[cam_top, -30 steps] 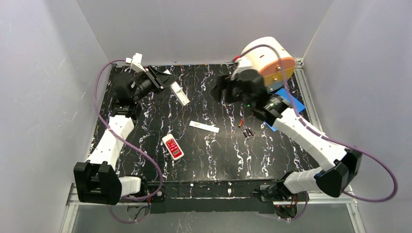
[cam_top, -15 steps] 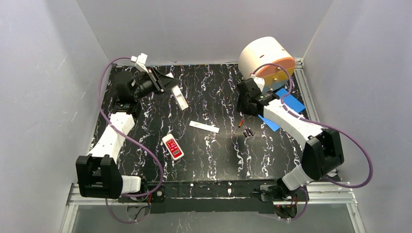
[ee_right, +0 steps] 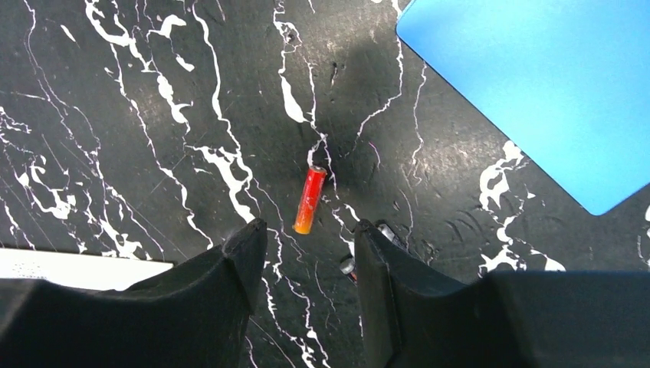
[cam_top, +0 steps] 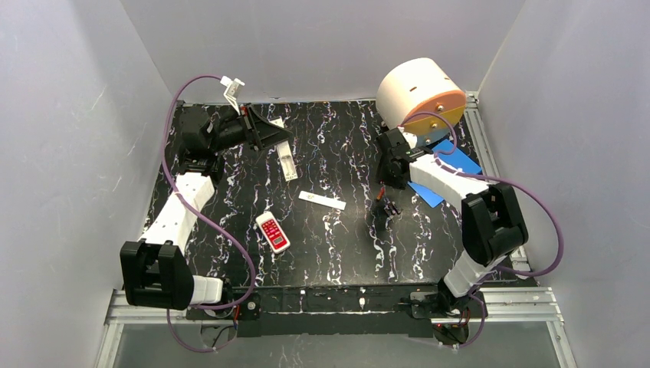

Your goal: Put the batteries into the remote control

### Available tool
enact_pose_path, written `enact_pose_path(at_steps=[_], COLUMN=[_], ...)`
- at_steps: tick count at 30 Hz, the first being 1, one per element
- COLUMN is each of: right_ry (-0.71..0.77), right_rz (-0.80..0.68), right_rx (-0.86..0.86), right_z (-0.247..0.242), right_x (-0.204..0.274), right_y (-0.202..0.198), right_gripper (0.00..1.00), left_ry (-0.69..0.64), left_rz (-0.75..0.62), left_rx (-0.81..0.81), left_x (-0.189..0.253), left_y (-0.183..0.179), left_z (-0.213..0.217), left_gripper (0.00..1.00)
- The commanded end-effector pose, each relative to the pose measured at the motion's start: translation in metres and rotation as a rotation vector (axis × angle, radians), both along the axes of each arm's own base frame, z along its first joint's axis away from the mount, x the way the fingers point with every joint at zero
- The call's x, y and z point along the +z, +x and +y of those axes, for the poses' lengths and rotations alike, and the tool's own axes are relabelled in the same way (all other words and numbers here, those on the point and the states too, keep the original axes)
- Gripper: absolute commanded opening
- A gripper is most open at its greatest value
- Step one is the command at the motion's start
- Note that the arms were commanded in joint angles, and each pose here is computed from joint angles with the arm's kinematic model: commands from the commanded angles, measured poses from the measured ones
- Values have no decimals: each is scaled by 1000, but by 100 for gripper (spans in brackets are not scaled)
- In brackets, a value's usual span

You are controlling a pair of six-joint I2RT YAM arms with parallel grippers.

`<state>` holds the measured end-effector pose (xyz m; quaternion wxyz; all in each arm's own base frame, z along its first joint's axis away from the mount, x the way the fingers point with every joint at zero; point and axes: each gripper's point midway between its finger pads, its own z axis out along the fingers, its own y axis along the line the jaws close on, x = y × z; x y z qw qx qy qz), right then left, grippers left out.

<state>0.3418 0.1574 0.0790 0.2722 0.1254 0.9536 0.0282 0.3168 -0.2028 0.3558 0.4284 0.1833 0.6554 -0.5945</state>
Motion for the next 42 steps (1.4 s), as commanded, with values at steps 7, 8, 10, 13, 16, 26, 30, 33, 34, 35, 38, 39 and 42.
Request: enact_pose_path(at_steps=[7,8,10,13,16,26,30,33,34,35,38,39,42], right_ry=[-23,-21,-12,-7,-10,-28,-37,-77,-84,-96,-121,-122,-94], right_rz=[37,44,52,59,70,135,156,222,235,239,208,180,61], right_rx=[-50,-49,-39,-18,-7,-4,12,33,45,55,89,102,151], right_z=[4,5,8,12,14,14,14,9,9,7,4,6,16], right_x=[-22,-24,-29,-32,-36,-55,-60,-67,-69,-69,-60,-52,-20], right_y=[13,13,13,14,16,9,8,1,-1,-2,3,8,26], right_gripper=[40,40,40,42,43,33,27,24,22,20,17,17,17], left_ry=[-1,-1,-1,-1,0,-3,-3,-3,-4,-4,-7,-8,-16], left_rz=[-85,-83,-74,-69,-64,-52,-45,-37,-37,-36,-30,-23,16], left_rx=[-5,-2,-1,4,7,22,26,24,26,28,38,42,62], left_x=[15,14,12,10,8,7,4,2,3,2,2,0,-6], left_y=[-4,-3,-2,0,2,9,10,10,11,11,12,14,18], left_z=[0,0,-1,-1,-1,0,0,-1,0,0,0,0,1], left_gripper=[0,0,0,0,0,0,0,0,0,0,0,0,0])
